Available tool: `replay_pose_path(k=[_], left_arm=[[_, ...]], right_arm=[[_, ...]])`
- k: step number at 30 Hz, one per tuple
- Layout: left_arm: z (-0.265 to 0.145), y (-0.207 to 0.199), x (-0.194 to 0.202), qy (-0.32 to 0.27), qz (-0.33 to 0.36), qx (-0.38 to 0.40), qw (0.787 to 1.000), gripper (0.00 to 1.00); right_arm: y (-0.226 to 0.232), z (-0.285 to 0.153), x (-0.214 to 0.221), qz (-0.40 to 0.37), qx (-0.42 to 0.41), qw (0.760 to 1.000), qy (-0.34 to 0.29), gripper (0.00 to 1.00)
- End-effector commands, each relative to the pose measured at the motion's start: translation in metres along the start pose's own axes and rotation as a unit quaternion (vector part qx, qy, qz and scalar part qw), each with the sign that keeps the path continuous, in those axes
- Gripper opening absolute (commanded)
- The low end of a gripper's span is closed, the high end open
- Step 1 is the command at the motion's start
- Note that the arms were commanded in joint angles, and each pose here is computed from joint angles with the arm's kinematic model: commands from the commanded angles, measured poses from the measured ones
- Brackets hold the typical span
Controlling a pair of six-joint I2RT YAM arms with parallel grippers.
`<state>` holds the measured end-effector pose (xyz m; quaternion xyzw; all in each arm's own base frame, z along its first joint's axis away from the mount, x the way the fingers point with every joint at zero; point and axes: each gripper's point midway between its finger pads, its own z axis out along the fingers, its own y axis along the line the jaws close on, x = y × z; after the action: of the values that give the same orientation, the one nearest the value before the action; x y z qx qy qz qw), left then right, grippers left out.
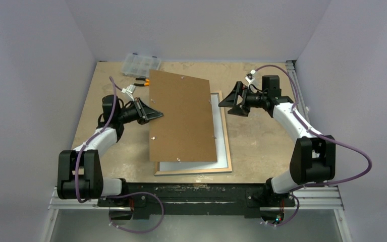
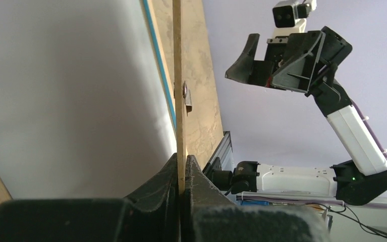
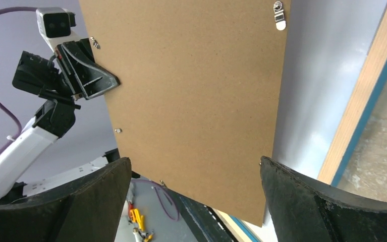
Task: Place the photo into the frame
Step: Adjust the photo frame item.
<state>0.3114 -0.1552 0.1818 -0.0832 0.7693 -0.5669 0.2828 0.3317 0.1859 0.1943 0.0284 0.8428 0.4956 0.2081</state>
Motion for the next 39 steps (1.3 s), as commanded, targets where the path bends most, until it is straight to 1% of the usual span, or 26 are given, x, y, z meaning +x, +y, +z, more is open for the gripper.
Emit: replay_pose_path(k=[1,9,11,13,14,17,22,29,30,39], left_arm=[[0.002,0.000,-0.005,-0.006,0.041,0.015,0.999,0.00],[0.009,0.030,0.006,0.008,0.006,-0.018,1.000,0.00],[0.011,0.037,0.008,0.012,-0.002,-0.024,1.000,0.00],[0.013,0.042,0.010,0.015,-0.008,-0.027,0.999,0.00],[0.014,0.043,0.010,0.016,-0.010,-0.029,0.999,0.00],[0.017,0.050,0.013,0.022,-0.018,-0.037,0.999,0.00],[0.019,0.065,0.016,0.027,-0.025,-0.060,0.998,0.00],[0.020,0.077,0.018,0.032,-0.031,-0.081,0.996,0.00],[0.024,0.075,0.024,0.042,-0.027,-0.080,0.996,0.00],[0.028,0.074,0.026,0.050,-0.023,-0.079,0.995,0.00]], right_arm=[[-0.019,-0.002,0.001,-0.009,0.041,0.999,-0.005,0.98],[-0.054,-0.001,0.011,-0.010,0.107,0.994,-0.001,0.96],[-0.066,-0.003,0.015,-0.010,0.133,0.991,0.000,0.93],[-0.071,-0.002,0.019,-0.013,0.143,0.990,0.006,0.88],[-0.071,0.000,0.023,-0.018,0.145,0.989,0.011,0.86],[-0.071,0.006,0.033,-0.042,0.163,0.985,0.030,0.85],[-0.075,0.028,0.059,-0.070,0.188,0.977,0.077,0.80],[-0.083,0.052,0.100,-0.067,0.182,0.971,0.140,0.72],[-0.084,0.054,0.105,-0.068,0.183,0.970,0.147,0.72],[-0.099,0.061,0.115,-0.080,0.215,0.960,0.160,0.71]])
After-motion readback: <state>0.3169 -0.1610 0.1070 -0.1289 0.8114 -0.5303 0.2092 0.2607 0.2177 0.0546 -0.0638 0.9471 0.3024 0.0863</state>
